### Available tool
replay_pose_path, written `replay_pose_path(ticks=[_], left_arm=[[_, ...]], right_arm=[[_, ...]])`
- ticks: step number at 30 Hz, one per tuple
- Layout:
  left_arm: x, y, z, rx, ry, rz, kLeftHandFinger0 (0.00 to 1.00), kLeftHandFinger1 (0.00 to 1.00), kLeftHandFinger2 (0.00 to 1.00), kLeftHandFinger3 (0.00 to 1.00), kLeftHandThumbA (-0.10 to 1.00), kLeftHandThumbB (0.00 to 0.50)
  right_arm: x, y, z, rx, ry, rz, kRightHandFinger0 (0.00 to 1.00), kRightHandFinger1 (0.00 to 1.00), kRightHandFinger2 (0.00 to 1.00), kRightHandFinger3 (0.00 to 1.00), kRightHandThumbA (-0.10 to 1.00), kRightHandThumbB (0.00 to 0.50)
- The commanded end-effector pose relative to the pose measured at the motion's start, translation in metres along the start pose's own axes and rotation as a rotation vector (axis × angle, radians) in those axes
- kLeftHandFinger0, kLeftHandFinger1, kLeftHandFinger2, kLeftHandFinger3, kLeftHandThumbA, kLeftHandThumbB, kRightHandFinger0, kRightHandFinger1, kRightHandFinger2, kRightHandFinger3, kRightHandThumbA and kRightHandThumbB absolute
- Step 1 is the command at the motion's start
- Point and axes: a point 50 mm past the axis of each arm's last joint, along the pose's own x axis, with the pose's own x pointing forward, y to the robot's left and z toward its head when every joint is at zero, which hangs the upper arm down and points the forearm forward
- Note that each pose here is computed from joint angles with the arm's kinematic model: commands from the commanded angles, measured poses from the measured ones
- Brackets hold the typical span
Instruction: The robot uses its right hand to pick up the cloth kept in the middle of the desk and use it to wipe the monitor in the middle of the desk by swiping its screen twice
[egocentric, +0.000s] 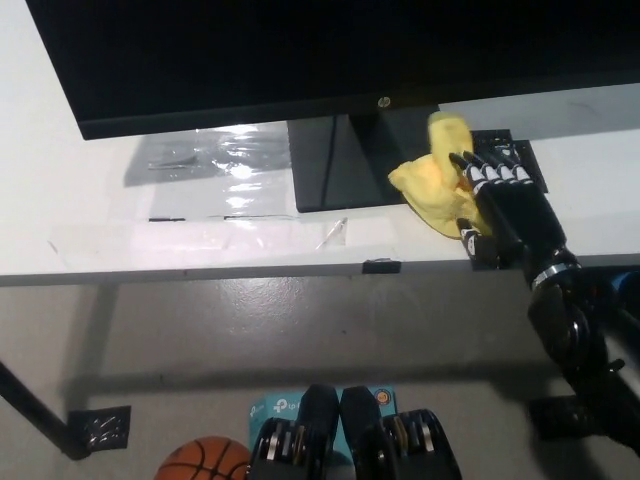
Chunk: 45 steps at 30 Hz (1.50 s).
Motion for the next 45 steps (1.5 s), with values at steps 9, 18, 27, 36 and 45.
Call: replay_pose_path(ticks=[9, 18, 27, 36, 45], left_arm=[[-0.017, 0.009, -0.003, 0.008, 0.001, 0.031, 0.71, 0.71, 0.79, 0.98, -0.10, 0.073], [-0.016, 0.008, -0.001, 0.006, 0.002, 0.037, 0.75, 0.74, 0.81, 0.94, -0.10, 0.054], [-0.012, 0.007, 0.004, 0.031, 0.006, 0.044, 0.71, 0.72, 0.85, 1.00, -0.02, 0.102], [-0.012, 0.008, 0.004, 0.045, 0.007, 0.045, 0.72, 0.74, 0.87, 1.00, 0.02, 0.098], [0.001, 0.011, 0.008, 0.073, -0.007, 0.034, 0.71, 0.71, 0.84, 1.00, 0.04, 0.094]], right_arm=[[-0.021, -0.084, -0.010, 0.008, 0.032, 0.009, 1.00, 1.00, 1.00, 1.00, 0.54, 0.361], [-0.123, -0.102, -0.005, 0.147, -0.005, -0.103, 1.00, 1.00, 1.00, 1.00, 0.34, 0.310], [-0.204, 0.001, -0.001, 0.453, 0.144, -0.217, 0.30, 0.49, 1.00, 1.00, 0.05, 0.141], [-0.208, 0.093, 0.022, 0.868, 0.283, -0.264, 0.36, 0.44, 0.64, 0.82, -0.08, 0.111], [-0.212, 0.130, 0.037, 1.069, 0.332, -0.276, 0.04, 0.16, 0.41, 0.75, 0.08, 0.001]])
